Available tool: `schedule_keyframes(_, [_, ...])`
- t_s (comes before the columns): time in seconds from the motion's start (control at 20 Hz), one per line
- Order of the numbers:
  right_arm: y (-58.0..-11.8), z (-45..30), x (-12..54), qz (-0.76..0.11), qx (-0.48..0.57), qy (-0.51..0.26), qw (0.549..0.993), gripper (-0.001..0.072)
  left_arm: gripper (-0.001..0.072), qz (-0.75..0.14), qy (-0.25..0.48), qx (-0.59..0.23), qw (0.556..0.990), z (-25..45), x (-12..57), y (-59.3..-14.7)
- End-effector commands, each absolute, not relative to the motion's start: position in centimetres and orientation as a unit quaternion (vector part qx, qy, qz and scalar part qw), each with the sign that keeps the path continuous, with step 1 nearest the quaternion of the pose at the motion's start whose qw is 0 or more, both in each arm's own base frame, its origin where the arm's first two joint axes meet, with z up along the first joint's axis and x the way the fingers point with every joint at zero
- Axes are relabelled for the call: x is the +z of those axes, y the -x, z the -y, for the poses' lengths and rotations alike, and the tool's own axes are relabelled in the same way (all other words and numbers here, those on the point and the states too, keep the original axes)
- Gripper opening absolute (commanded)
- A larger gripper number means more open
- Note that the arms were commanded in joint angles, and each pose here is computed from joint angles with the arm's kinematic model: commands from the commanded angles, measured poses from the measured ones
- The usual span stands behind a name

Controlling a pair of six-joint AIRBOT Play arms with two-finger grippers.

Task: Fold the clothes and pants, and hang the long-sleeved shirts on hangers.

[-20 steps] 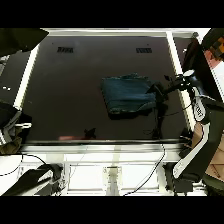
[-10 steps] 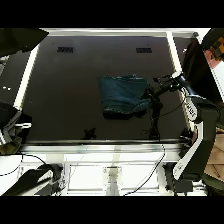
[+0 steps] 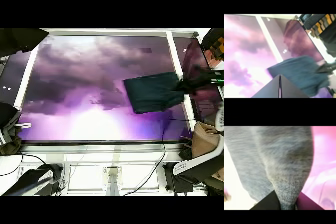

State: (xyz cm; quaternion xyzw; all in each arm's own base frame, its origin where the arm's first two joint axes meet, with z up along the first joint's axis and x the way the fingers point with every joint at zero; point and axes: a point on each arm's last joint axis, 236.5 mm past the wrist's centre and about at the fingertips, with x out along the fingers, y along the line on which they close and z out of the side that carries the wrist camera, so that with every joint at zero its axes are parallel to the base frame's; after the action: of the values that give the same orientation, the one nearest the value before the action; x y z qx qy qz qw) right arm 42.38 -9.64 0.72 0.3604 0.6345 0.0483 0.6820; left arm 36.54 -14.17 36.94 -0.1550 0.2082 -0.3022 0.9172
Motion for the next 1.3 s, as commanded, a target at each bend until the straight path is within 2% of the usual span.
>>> schedule_keyframes(0.0, [-36.8, 20.0, 4.3, -0.595, -0.082, -0.376, 0.706, 0.001, 0.0025, -0.208, 0.155, -0.302, 0.917, 14.1, 37.0, -36.5])
schedule_keyframes(0.2, [-30.4, 27.7, 6.1, -0.58, -0.2, -0.382, 0.691, 0.001, 0.0025, -0.208, 0.155, -0.302, 0.917, 14.1, 37.0, -36.5])
schedule_keyframes(0.45, [-27.4, 30.6, 6.4, -0.58, -0.251, -0.377, 0.677, 0.0017, 0.0025, -0.208, 0.155, -0.302, 0.917, 14.2, 37.0, -36.5])
schedule_keyframes(0.5, [-27.3, 30.6, 6.4, -0.581, -0.252, -0.376, 0.676, 0.0133, 0.0025, -0.208, 0.155, -0.302, 0.917, 14.2, 37.0, -36.5])
schedule_keyframes(0.55, [-27.3, 30.6, 6.5, -0.581, -0.253, -0.375, 0.677, 0.0467, 0.0025, -0.208, 0.155, -0.302, 0.917, 14.1, 37.0, -36.5])
schedule_keyframes(0.6, [-27.2, 31.0, 6.7, -0.58, -0.259, -0.37, 0.678, 0.0616, 0.0025, -0.208, 0.155, -0.302, 0.917, 14.1, 37.0, -36.5])
schedule_keyframes(0.65, [-27.0, 31.4, 7.2, -0.578, -0.268, -0.362, 0.681, 0.0617, 0.0025, -0.208, 0.155, -0.302, 0.917, 14.1, 37.0, -36.5])
schedule_keyframes(0.8, [-27.4, 33.7, 10.8, -0.541, -0.306, -0.333, 0.708, 0.0618, 0.0025, -0.208, 0.155, -0.302, 0.918, 14.1, 36.9, -36.5])
schedule_keyframes(0.95, [-32.0, 33.4, 16.4, -0.445, -0.278, -0.352, 0.775, 0.0604, 0.0025, -0.208, 0.151, -0.294, 0.92, 13.7, 36.8, -36.7])
schedule_keyframes(1.1, [-38.6, 26.2, 21.6, -0.368, -0.09, -0.42, 0.824, 0.0325, 0.0025, -0.21, 0.146, -0.272, 0.928, 12.2, 36.4, -37.2])
schedule_keyframes(1.2, [-41.3, 21.2, 25.0, -0.335, 0.019, -0.441, 0.832, 0.0064, 0.0025, -0.219, 0.147, -0.257, 0.93, 10.9, 35.9, -37.3])
schedule_keyframes(1.25, [-42.3, 19.0, 26.3, -0.326, 0.062, -0.445, 0.832, 0.0017, 0.0025, -0.227, 0.148, -0.25, 0.93, 10.2, 35.6, -37.3])
